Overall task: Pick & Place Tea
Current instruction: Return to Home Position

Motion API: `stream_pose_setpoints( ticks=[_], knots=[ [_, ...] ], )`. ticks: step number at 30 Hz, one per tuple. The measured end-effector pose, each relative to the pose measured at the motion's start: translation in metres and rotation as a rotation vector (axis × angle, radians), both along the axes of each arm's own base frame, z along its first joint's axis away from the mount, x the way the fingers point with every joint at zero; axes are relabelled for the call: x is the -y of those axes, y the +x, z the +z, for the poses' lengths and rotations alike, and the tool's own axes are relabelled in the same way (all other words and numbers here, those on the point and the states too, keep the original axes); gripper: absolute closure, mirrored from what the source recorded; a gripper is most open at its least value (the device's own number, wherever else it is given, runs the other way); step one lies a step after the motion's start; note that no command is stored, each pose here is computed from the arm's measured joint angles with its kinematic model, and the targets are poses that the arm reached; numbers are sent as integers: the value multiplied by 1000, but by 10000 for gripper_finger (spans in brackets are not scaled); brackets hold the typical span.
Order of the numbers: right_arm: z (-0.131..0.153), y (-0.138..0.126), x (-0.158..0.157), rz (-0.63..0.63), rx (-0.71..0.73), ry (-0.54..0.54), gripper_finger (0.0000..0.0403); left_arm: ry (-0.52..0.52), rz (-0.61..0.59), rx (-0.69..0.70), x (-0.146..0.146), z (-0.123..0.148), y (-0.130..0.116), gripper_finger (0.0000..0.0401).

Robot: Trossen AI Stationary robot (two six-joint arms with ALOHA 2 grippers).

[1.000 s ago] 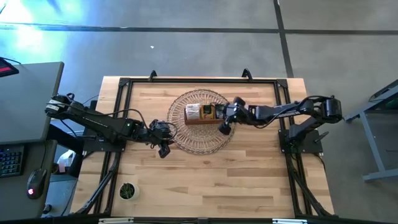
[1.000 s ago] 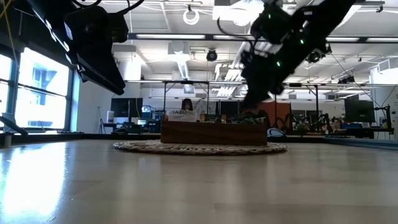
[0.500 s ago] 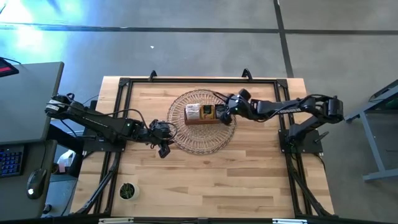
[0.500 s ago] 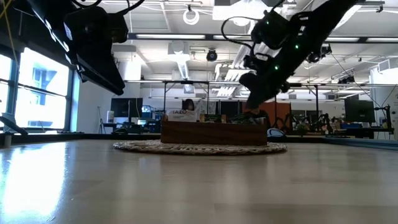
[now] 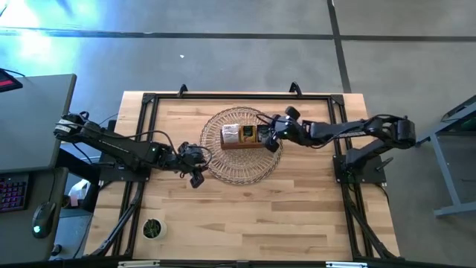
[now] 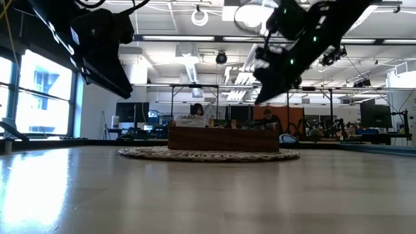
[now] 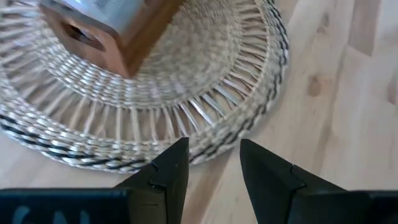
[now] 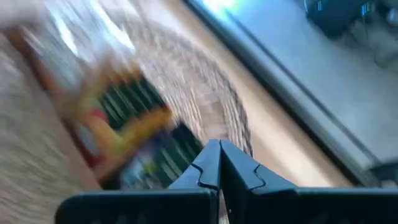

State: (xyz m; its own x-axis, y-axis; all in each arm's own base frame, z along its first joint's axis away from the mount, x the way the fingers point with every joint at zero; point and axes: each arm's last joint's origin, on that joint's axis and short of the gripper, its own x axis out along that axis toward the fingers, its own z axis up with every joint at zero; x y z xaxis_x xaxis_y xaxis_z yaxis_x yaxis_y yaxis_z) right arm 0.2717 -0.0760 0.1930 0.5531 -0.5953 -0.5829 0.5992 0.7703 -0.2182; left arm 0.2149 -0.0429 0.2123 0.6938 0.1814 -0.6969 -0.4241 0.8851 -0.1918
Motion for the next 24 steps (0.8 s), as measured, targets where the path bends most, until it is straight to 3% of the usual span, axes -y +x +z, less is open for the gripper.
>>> stream_pose_setpoints(
  ticks=[6,9,12,15,18,24],
  knots=[
    [52,-13,-22,99,160,-43,402,73,-13,-32,-2,-1,-2,259],
    [75,-31,-38,169,205,-72,402,31,-55,-53,0,-3,-3,259],
    [90,-50,-54,238,215,-83,402,-47,-12,-46,1,-1,-3,259],
    [99,-71,-68,291,210,-62,402,-51,13,-24,0,12,-5,259],
    [101,-90,-78,314,230,-35,402,-40,34,96,-3,36,-14,259],
    [87,-126,-88,345,377,-57,402,33,-20,318,-9,76,-60,259]
  ],
)
